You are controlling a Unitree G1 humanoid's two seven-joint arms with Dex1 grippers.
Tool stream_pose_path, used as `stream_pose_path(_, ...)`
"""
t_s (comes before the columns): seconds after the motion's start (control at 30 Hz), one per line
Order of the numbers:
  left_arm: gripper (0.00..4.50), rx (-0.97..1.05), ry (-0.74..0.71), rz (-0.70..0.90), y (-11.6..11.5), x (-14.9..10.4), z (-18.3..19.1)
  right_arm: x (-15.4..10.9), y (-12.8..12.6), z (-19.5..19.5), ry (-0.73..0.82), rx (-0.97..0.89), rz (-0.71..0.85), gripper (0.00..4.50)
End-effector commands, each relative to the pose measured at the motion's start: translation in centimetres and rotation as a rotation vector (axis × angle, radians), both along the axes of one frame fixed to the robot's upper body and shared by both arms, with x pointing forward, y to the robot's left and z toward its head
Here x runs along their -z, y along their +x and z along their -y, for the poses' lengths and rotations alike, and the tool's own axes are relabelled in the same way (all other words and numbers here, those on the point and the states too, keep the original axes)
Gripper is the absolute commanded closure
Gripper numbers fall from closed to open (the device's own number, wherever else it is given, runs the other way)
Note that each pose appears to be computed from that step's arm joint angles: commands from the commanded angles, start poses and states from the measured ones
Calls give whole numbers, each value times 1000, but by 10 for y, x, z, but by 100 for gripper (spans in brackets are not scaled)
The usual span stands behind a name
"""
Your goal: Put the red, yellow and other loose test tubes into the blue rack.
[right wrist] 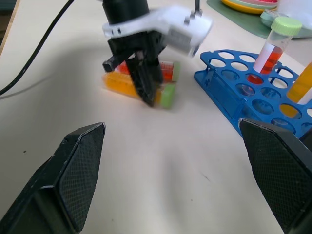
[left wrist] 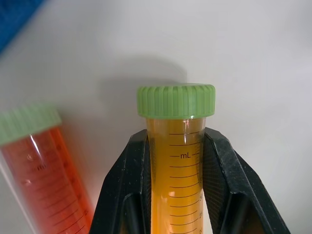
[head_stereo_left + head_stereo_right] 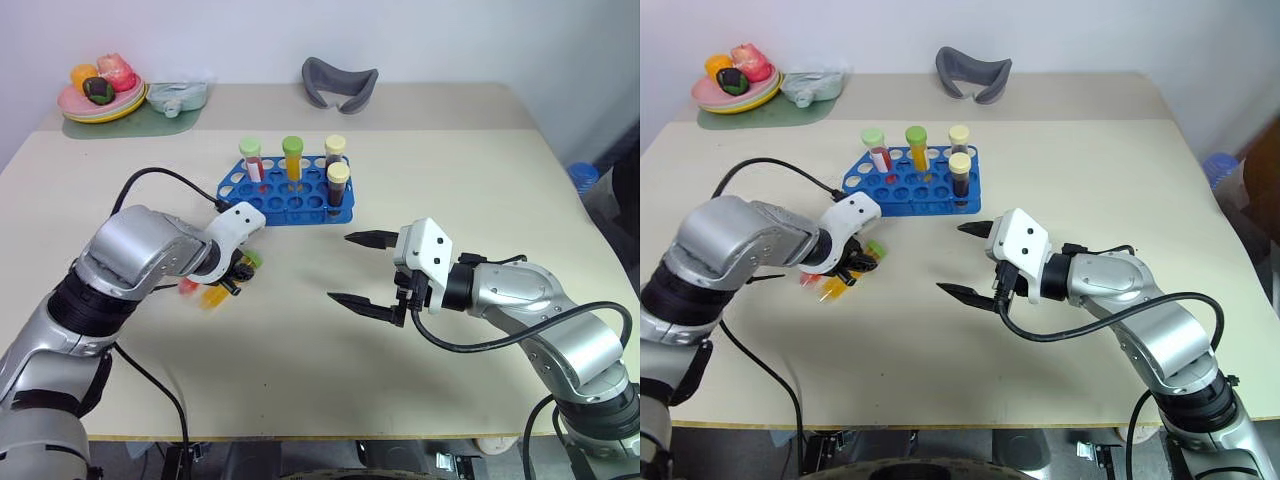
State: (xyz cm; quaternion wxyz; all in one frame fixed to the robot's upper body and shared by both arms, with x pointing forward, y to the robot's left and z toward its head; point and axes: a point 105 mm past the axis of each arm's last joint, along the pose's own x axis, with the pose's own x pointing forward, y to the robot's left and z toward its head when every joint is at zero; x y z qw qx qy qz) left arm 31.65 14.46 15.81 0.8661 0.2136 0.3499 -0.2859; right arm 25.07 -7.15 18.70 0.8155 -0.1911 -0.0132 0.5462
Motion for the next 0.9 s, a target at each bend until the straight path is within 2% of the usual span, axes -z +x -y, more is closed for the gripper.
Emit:
stream_pose_path(0.03, 373, 60, -204, 449, 5, -77, 12, -11, -6, 2, 5, -6, 49, 0)
stream_pose_path(0.1, 373, 39, -280, 701, 8, -110, 12, -11, -4, 3, 11, 5, 46, 0)
stream_pose_path(0.13, 373, 3, -328, 762, 12, -117, 10, -12, -3, 3, 23, 12, 43, 0)
stream_pose_path(0.33, 373, -65, -523, 982, 34, -124, 26, -16, 13, 0, 118, 91, 28, 0)
stream_pose_path(0.53, 373, -61, -639, 1044, 51, -97, 58, -17, 24, 13, 218, 221, 1, 0)
stream_pose_path(0.63, 373, -22, -631, 1048, 56, -81, 70, -14, 20, 19, 236, 247, -20, 0)
stream_pose_path(0.9, 373, -78, -635, 1046, 73, -53, 71, -4, 15, 28, 228, 309, -39, 0)
